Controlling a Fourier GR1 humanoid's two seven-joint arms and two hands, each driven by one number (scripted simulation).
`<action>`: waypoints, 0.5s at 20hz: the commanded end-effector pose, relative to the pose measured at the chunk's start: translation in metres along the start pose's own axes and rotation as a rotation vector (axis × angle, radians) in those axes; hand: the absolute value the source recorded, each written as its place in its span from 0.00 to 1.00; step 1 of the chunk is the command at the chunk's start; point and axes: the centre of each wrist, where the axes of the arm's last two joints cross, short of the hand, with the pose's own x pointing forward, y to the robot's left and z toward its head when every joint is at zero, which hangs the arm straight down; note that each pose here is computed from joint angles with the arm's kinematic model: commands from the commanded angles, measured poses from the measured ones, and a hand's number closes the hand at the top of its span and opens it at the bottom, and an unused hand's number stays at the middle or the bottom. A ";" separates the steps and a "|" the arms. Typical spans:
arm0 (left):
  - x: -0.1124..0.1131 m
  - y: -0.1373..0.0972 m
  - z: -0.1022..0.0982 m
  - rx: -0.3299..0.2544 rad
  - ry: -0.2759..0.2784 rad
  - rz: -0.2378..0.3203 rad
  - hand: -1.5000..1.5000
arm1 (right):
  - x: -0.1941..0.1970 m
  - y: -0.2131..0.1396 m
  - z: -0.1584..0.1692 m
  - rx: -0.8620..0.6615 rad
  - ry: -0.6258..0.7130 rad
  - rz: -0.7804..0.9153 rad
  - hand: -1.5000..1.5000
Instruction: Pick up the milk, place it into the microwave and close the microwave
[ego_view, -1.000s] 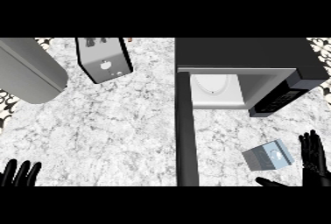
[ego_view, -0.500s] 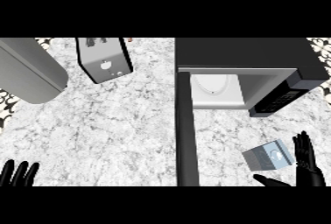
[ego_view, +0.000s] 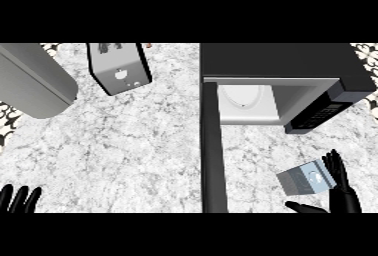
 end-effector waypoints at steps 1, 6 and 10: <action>-0.013 0.012 0.011 0.000 0.015 0.009 0.00 | -0.023 -0.005 0.013 0.009 0.019 -0.053 0.00; -0.015 -0.008 0.014 0.000 0.011 0.019 0.00 | -0.025 -0.013 -0.005 -0.022 0.011 -0.037 0.00; -0.014 -0.006 0.005 0.002 0.005 0.021 0.00 | -0.028 0.018 -0.016 -0.026 -0.046 -0.053 0.00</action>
